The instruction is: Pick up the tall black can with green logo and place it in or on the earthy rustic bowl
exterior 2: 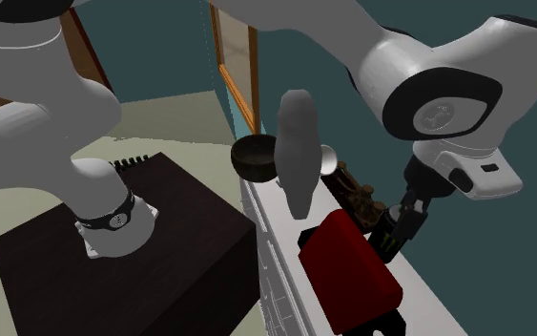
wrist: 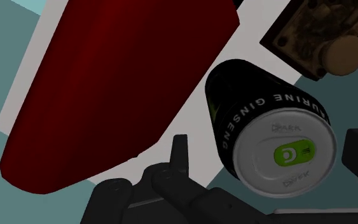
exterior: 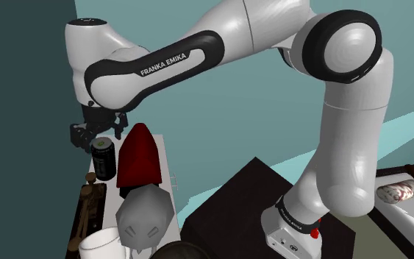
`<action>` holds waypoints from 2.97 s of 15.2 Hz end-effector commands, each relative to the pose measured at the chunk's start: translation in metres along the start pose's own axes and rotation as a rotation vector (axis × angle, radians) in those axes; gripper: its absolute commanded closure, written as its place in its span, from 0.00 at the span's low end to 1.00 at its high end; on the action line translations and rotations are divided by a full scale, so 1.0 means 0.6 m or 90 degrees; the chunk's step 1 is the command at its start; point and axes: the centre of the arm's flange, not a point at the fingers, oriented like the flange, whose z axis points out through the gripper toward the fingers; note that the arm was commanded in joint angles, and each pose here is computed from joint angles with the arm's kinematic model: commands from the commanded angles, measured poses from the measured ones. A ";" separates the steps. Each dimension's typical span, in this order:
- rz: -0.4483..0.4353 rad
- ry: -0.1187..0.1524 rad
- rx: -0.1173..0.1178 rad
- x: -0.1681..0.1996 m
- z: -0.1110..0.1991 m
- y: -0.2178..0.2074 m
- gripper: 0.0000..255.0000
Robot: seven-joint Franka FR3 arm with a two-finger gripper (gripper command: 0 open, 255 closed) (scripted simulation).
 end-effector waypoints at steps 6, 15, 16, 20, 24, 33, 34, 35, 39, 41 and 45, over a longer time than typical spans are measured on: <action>-0.001 0.000 0.008 -0.002 0.020 -0.010 1.00; -0.001 0.001 0.008 -0.001 0.012 -0.006 1.00; -0.001 0.001 0.008 -0.001 0.003 -0.006 1.00; -0.001 0.001 0.008 -0.001 -0.032 -0.006 1.00; -0.001 0.001 0.008 -0.001 -0.068 -0.005 1.00; -0.001 0.001 0.008 -0.001 -0.147 -0.005 1.00; -0.001 0.001 0.008 -0.001 -0.156 -0.005 1.00; -0.001 0.001 0.008 -0.001 -0.164 -0.005 1.00; -0.001 0.001 0.008 -0.001 -0.200 -0.005 1.00; -0.001 0.001 0.008 -0.001 -0.217 -0.005 1.00; -0.001 0.001 0.008 -0.001 -0.252 -0.004 1.00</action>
